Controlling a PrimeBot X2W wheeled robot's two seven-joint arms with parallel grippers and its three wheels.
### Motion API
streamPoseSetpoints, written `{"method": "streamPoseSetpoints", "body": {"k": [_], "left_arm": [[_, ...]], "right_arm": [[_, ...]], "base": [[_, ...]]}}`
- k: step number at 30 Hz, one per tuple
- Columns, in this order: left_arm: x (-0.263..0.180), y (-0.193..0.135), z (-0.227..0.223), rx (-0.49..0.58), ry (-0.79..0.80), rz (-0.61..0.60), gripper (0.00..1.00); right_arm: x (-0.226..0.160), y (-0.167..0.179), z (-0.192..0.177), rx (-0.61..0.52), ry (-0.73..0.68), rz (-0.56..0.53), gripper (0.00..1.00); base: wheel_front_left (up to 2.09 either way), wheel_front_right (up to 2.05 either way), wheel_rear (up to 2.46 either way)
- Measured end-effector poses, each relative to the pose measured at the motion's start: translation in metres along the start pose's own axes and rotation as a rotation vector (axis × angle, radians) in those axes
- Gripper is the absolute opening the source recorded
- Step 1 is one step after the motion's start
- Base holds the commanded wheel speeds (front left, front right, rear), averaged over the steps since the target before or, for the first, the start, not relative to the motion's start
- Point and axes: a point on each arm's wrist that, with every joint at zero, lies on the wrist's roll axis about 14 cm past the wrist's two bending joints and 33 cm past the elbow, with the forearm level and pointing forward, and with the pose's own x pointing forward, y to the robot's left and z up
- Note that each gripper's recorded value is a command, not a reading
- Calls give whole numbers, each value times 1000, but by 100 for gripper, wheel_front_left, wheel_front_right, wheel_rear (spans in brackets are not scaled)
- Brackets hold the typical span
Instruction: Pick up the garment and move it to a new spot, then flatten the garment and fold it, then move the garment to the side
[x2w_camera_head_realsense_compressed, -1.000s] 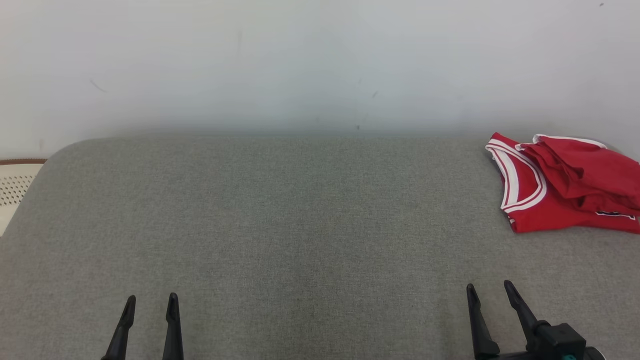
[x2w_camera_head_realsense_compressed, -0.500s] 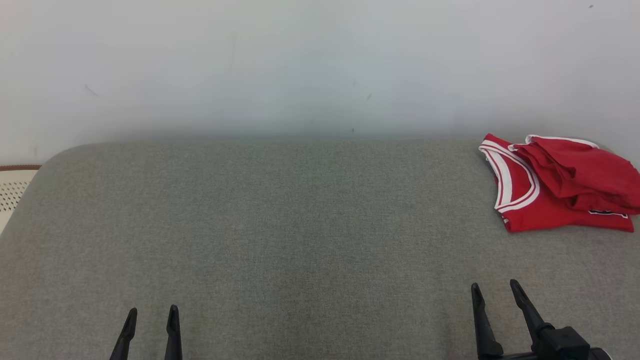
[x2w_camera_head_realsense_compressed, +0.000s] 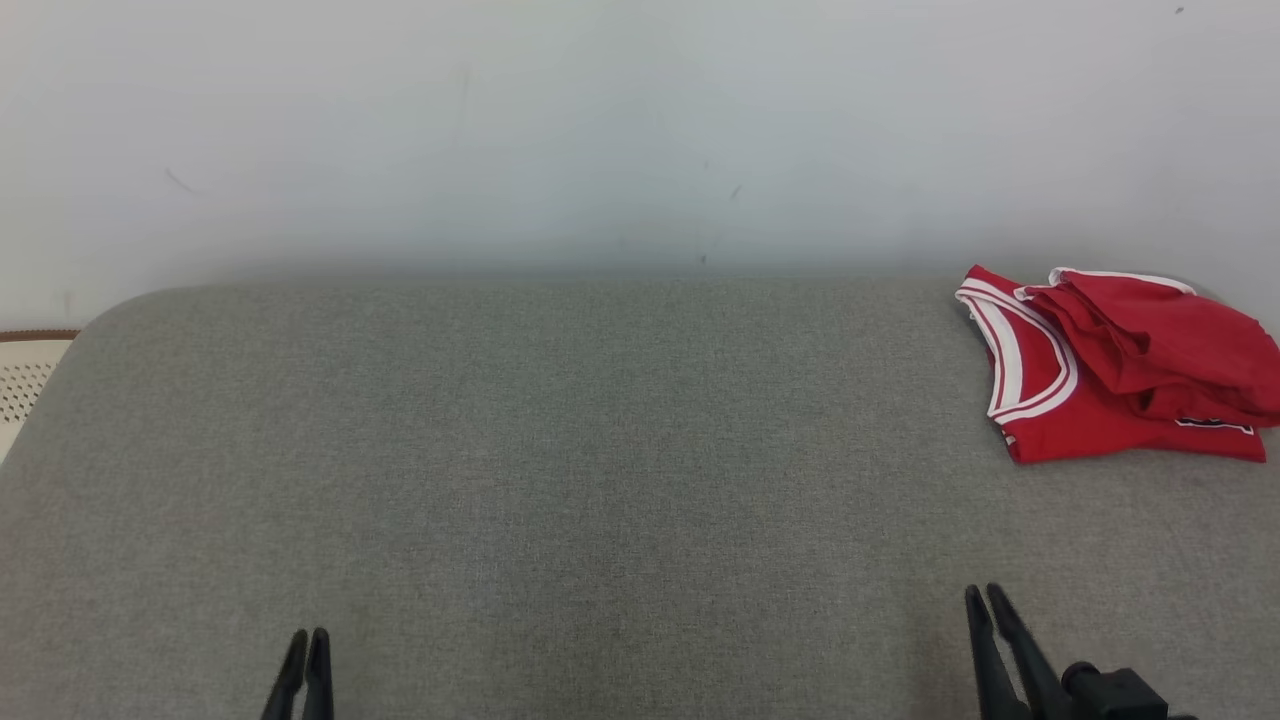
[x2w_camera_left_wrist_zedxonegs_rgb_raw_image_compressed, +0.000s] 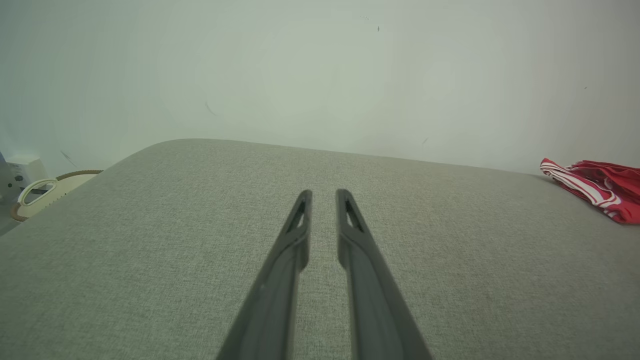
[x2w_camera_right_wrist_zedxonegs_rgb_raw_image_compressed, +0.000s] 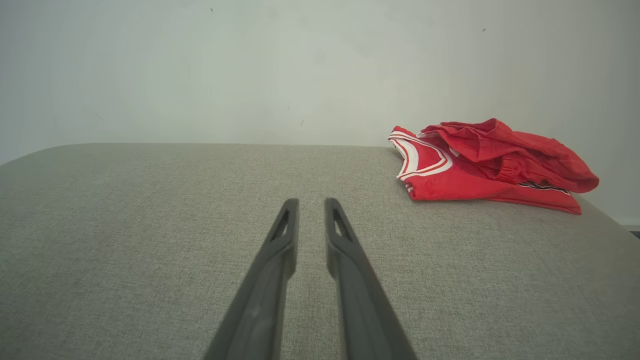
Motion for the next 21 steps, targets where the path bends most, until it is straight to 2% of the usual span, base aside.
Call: {"method": "streamPoseSetpoints", "body": {"k": [5, 21], "left_arm": [[-2, 3, -12, -41, 49, 17, 0], [1, 12, -30, -339, 134, 80, 0]], "right_arm": [[-5, -2, -10, 57, 31, -18, 0], [-2, -24, -15, 377, 44, -127, 0]], "base": [[0, 0, 0], [0, 0, 0]]}}
